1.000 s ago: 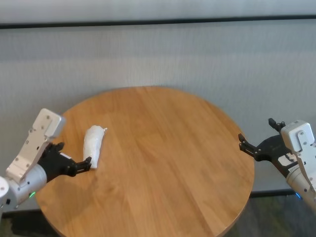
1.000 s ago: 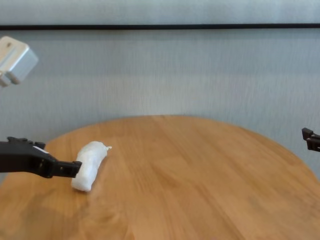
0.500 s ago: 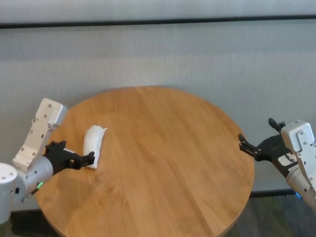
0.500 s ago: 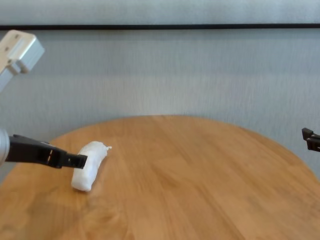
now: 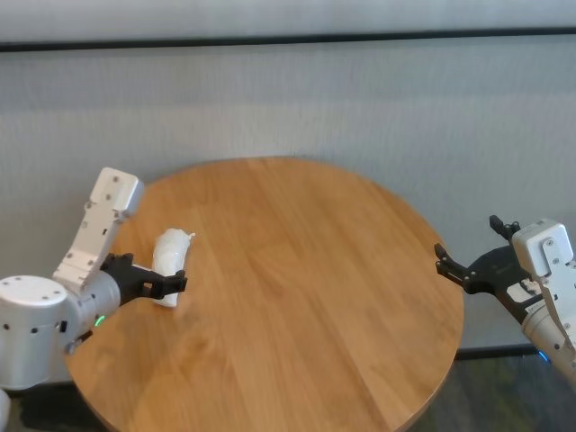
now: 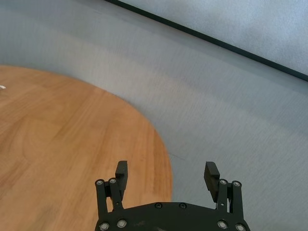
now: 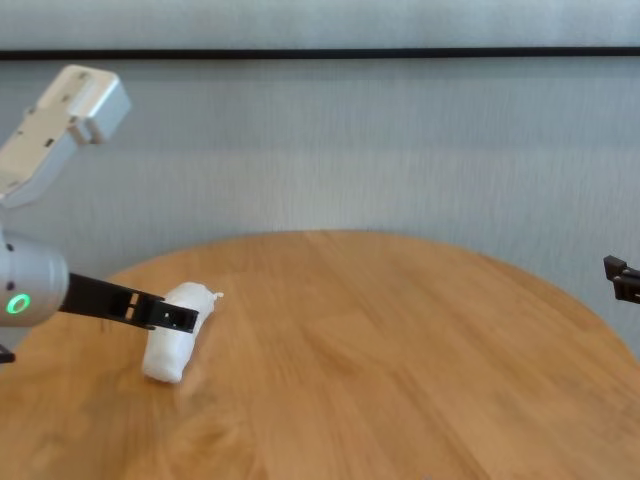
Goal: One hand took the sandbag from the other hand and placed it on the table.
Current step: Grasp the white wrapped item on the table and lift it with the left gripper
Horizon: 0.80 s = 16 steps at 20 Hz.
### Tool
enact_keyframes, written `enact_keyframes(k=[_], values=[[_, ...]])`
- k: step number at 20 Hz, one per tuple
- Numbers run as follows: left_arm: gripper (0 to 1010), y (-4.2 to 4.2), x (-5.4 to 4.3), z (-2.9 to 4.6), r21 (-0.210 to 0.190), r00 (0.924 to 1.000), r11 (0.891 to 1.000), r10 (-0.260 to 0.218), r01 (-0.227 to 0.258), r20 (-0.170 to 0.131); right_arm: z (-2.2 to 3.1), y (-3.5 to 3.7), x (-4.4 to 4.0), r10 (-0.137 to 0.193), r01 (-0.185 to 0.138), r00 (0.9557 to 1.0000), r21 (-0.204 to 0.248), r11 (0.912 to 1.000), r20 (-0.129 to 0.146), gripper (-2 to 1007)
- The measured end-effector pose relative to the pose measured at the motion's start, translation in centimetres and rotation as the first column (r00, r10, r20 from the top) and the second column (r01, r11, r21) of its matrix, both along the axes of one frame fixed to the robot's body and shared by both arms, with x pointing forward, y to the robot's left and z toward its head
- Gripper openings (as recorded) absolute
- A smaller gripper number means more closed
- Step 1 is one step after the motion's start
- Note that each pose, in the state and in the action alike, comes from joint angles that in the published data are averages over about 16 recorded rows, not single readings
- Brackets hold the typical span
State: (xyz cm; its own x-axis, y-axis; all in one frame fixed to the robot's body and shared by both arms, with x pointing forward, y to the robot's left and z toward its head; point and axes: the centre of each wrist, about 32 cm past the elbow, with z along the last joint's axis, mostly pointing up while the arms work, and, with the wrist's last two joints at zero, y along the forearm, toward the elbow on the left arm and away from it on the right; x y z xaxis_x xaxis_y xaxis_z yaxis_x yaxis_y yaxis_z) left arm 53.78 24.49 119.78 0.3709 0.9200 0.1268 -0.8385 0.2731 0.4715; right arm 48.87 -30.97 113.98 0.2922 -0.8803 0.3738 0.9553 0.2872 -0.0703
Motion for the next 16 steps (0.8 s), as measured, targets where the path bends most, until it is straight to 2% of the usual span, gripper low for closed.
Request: enact_keyframes(k=[7, 16], values=[[1000, -1.04, 1.08, -0.33, 0.016, 0.9998, 1.0, 0.008, -0.008, -0.018, 0.0, 0.0, 0.0, 0.0, 0.0, 1.0, 0.0, 1.0, 0.0, 1001], [1000, -1.39, 2.34, -1.01, 0.028, 0.9988, 0.999, 0.024, -0.022, -0.042, 0.0, 0.0, 0.0, 0.0, 0.0, 1.0, 0.0, 1.0, 0.0, 1001]])
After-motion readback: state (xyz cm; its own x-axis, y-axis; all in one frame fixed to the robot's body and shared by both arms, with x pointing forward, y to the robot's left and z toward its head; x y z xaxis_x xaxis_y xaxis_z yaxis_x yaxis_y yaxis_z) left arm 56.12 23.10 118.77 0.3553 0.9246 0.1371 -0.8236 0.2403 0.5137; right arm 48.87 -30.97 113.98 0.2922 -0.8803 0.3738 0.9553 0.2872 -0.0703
